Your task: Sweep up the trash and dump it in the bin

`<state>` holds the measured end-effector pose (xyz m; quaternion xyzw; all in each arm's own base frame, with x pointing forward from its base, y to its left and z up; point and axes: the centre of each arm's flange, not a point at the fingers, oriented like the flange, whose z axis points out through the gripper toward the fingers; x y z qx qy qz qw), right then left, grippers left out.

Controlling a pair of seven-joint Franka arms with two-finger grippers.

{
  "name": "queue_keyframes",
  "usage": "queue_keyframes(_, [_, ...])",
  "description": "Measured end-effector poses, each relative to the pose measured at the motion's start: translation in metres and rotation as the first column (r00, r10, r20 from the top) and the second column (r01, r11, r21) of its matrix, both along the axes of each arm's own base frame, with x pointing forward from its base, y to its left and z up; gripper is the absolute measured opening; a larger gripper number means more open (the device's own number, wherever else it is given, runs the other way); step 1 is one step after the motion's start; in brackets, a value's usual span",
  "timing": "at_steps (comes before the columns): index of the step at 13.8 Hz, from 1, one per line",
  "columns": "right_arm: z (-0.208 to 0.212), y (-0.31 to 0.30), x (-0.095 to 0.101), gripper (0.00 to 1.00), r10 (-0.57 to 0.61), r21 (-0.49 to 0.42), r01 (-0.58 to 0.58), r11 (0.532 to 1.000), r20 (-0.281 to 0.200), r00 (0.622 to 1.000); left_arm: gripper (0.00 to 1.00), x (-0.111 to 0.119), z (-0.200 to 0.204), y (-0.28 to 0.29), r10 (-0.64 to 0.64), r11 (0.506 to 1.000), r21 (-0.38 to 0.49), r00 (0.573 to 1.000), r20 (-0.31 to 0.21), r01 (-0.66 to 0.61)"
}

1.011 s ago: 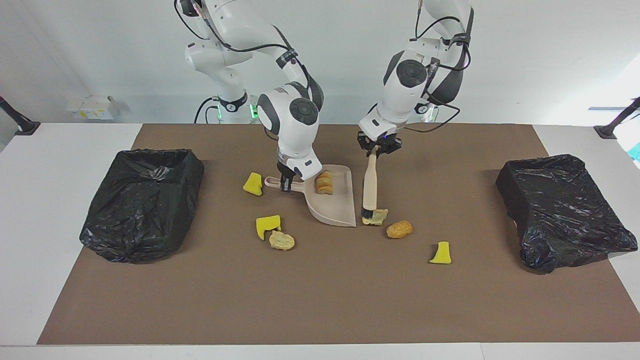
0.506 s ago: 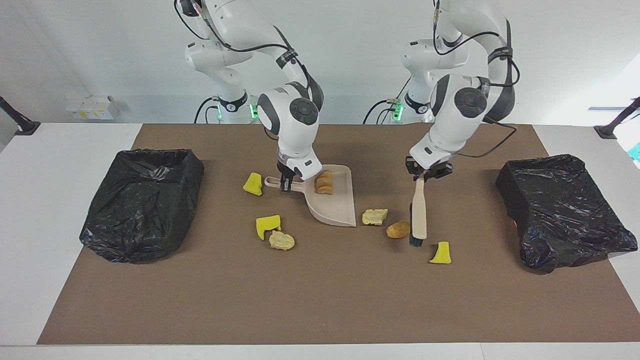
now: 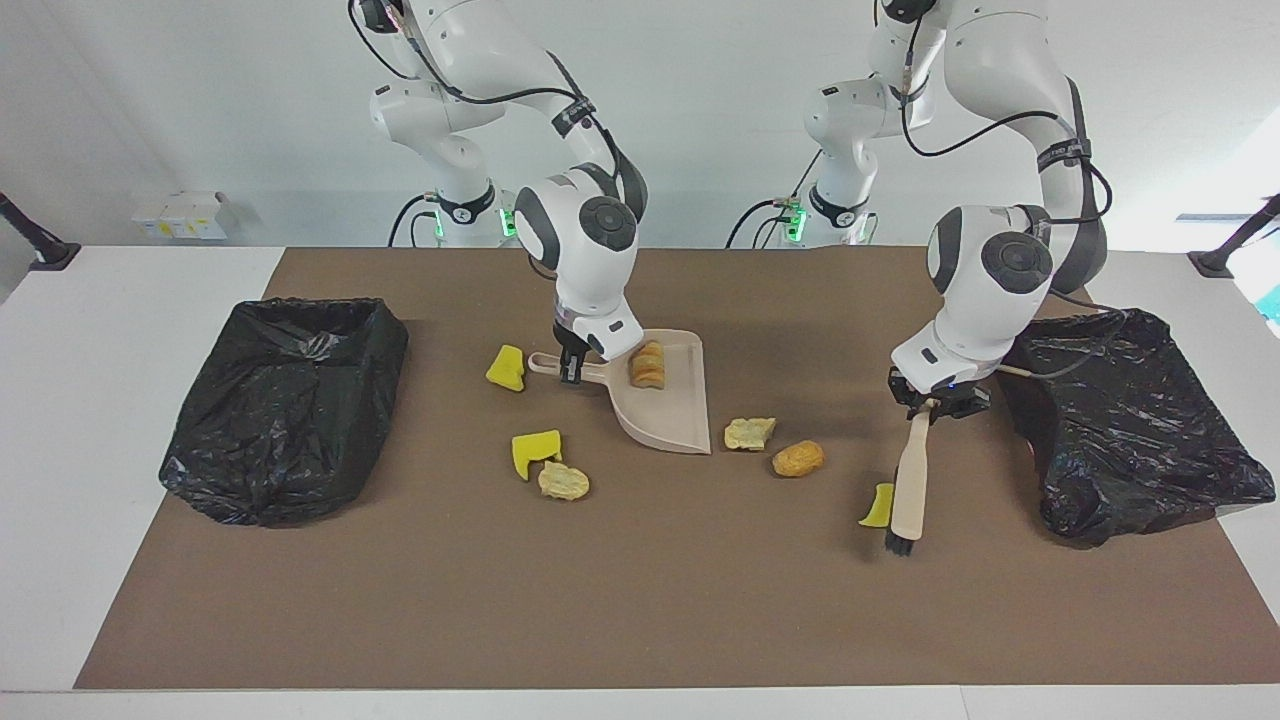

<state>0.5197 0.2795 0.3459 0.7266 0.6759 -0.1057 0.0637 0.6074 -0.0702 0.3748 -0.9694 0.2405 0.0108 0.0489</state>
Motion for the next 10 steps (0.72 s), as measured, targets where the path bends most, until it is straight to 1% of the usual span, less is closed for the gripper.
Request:
queue_keyframes(2, [0.001,-0.001,-0.001,0.32,-0.017,-0.008,0.017,1.0,-0.003,1.0,0.26,0.004,-0.008,0.007,-0.021,1.0,0.0,1.0,0.003,0.021])
queue_keyframes(5, [0.002,-0.001,-0.003,0.32,-0.059,-0.018,0.059,0.998,0.0,0.998,0.26,0.004,-0.017,0.008,-0.029,1.0,-0.001,1.0,-0.011,0.029])
queue_keyframes(8, [0.003,0.004,-0.01,0.32,-0.119,-0.042,0.119,0.992,0.001,0.993,0.26,-0.002,-0.03,0.002,-0.042,0.999,-0.002,0.998,-0.041,0.042])
queue_keyframes(10, [0.006,0.006,-0.014,0.32,-0.175,-0.051,0.175,0.983,0.016,0.985,0.26,-0.008,-0.032,-0.008,-0.062,0.998,0.001,0.996,-0.07,0.062])
